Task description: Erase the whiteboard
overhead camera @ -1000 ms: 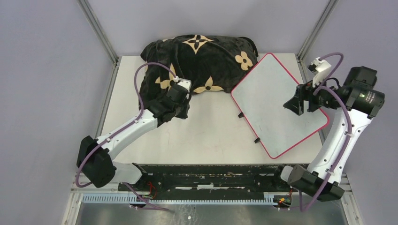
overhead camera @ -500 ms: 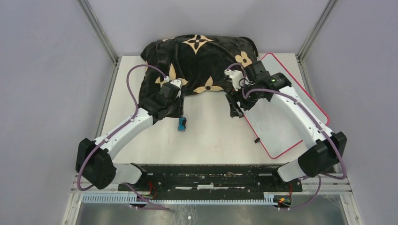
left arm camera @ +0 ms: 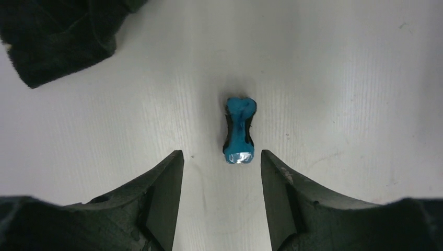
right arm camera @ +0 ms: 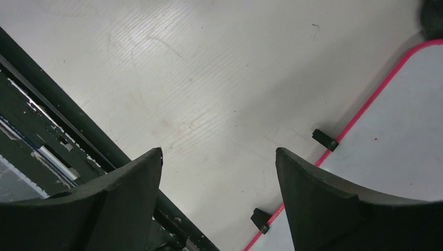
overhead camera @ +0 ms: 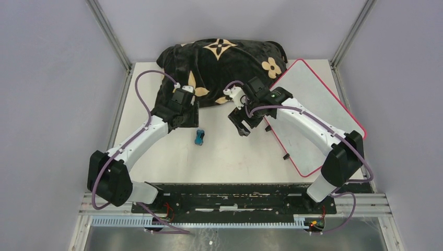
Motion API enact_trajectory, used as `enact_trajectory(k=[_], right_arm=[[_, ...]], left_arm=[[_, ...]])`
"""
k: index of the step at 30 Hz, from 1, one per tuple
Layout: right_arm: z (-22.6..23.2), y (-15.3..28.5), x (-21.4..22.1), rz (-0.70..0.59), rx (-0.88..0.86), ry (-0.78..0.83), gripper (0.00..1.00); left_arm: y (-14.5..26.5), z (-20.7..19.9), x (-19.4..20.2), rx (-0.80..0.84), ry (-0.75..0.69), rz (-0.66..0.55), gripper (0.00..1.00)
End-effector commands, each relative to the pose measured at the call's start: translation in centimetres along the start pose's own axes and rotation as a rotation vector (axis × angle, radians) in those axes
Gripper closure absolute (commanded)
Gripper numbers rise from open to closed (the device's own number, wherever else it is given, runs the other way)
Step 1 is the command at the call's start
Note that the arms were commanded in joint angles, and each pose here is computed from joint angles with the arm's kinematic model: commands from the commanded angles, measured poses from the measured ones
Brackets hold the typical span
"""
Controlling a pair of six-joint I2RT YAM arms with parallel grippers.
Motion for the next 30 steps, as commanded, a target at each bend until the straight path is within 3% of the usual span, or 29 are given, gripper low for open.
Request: enact_trajectory(k=[1, 10, 19, 23, 28, 30], right_arm=[[0.1, -0.8, -1.4, -0.064, 0.029, 0.029, 0.12], [0.2, -2.9, -1.2, -0.098, 0.062, 0.035, 0.08], [1.6, -4.9, -2.2, -0.083, 0.054, 0.056, 0.08], [1.9, -5.4, -2.3, -0.077, 0.047, 0.074, 0.08], [2.1, -5.6, -1.9, -0.080, 0.033, 0.083, 0.08], [2.2, -5.7, -1.7, -0.076, 0.014, 0.083, 0.08]], left_arm=[[1.3, 2.5, -2.8, -0.072, 0.113, -0.108, 0.36], [0.1, 8.4, -4.4, -0.156, 0.301, -0.173, 0.24], [-2.5, 12.7, -3.1, -0.281, 0.463, -0.184, 0.19], [-3.5, 13.2, -2.5, -0.257, 0.482, -0.244, 0.19], [-3.1, 14.4, -1.8, -0.363, 0.430, -0.328, 0.15], [-3.5, 15.1, -1.5, -0.416, 0.378, -0.299, 0.15]])
Point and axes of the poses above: each gripper's point midway between its finger pads, its own y axis back along the fingers, its own z axis along the line the jaws close on, x = y × z, the point moved 8 cm from there along y, back along the fingers, and after that the axes turned 11 degrees about -y, right-handed, at the moved point
